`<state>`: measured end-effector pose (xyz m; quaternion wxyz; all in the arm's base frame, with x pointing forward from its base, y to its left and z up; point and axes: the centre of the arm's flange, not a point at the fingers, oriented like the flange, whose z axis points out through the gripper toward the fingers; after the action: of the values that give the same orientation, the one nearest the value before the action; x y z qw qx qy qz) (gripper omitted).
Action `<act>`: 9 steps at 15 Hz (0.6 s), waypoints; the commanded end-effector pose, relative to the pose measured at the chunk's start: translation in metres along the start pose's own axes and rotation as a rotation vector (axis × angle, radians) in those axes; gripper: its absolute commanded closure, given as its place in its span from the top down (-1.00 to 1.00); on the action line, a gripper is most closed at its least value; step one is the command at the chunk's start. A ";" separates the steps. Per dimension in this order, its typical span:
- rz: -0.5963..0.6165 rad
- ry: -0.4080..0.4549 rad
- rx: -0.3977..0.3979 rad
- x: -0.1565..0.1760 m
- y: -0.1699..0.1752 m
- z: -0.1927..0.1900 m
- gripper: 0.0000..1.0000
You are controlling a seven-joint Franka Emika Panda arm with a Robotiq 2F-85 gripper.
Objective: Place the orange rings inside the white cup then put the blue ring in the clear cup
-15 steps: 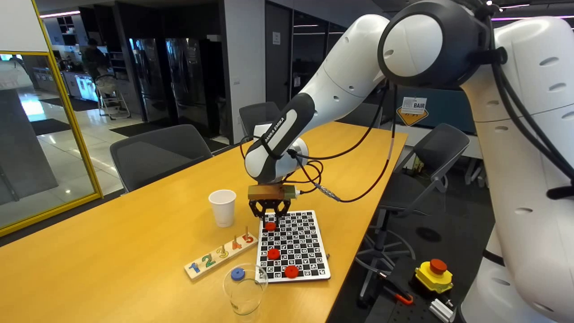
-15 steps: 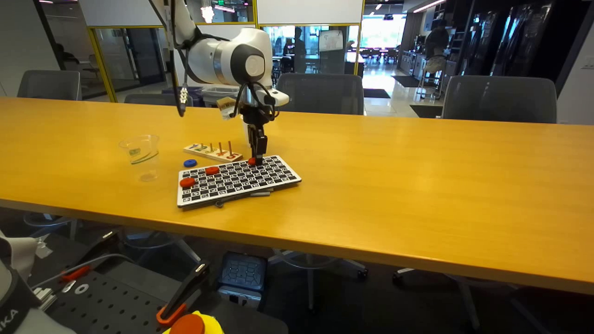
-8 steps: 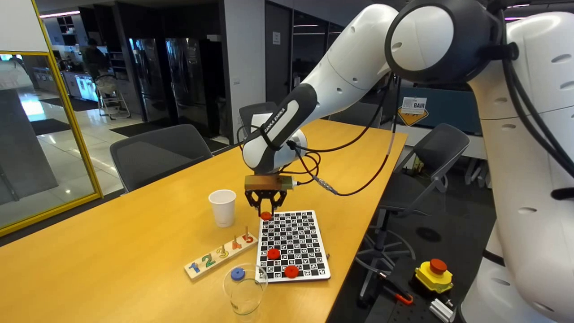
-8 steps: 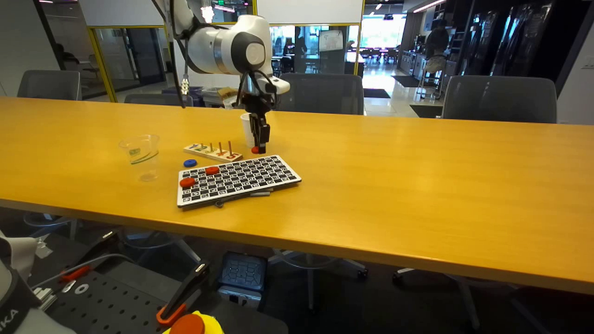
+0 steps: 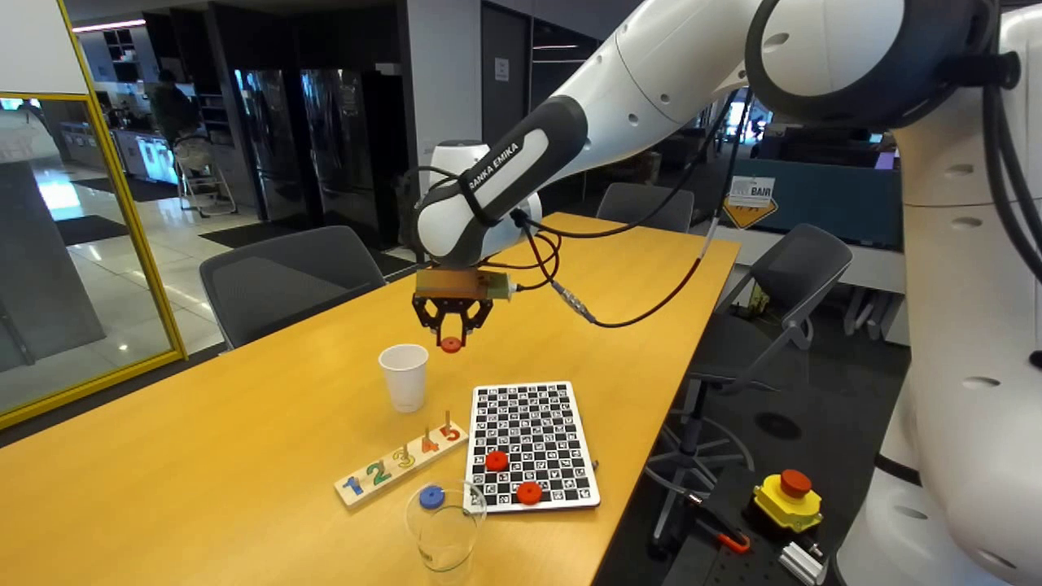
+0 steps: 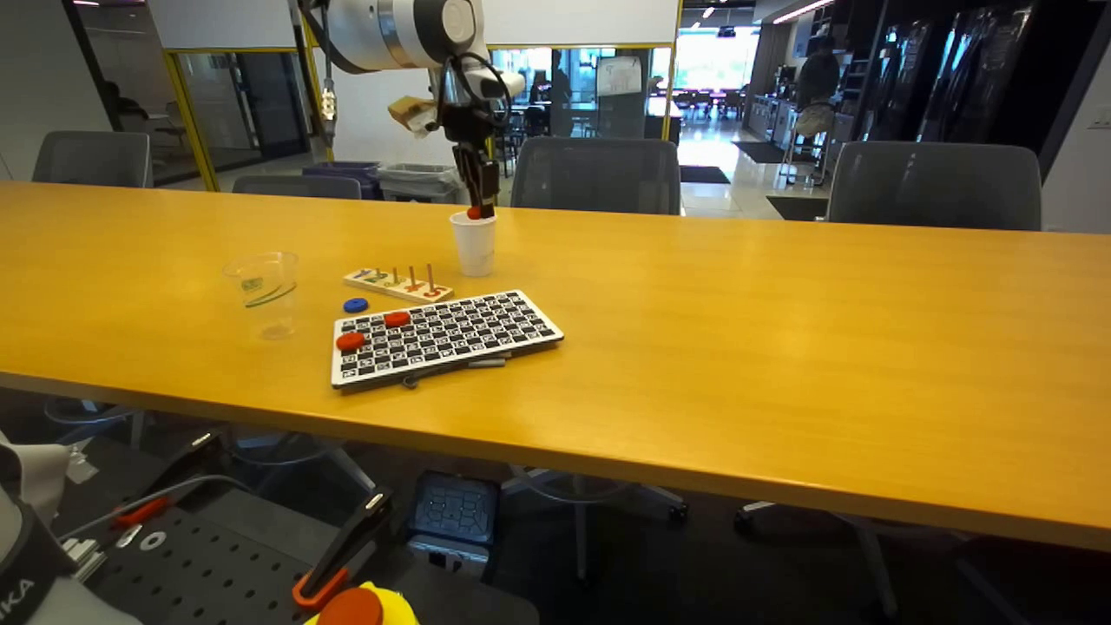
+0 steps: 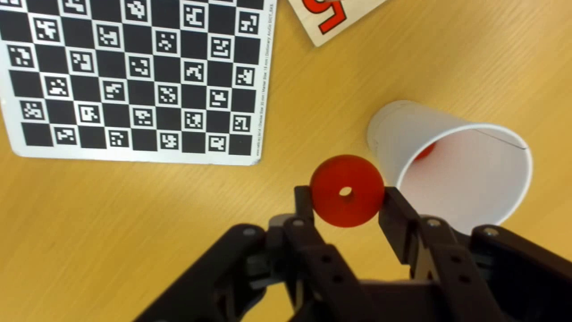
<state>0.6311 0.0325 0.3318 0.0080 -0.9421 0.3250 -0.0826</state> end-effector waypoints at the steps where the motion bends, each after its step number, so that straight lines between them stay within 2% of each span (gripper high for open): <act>1: -0.037 0.005 0.007 0.008 -0.038 -0.010 -0.53; 9: -0.097 -0.037 -0.006 0.024 -0.088 0.013 -0.53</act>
<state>0.6702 0.0802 0.3278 0.0109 -0.9543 0.2903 -0.0698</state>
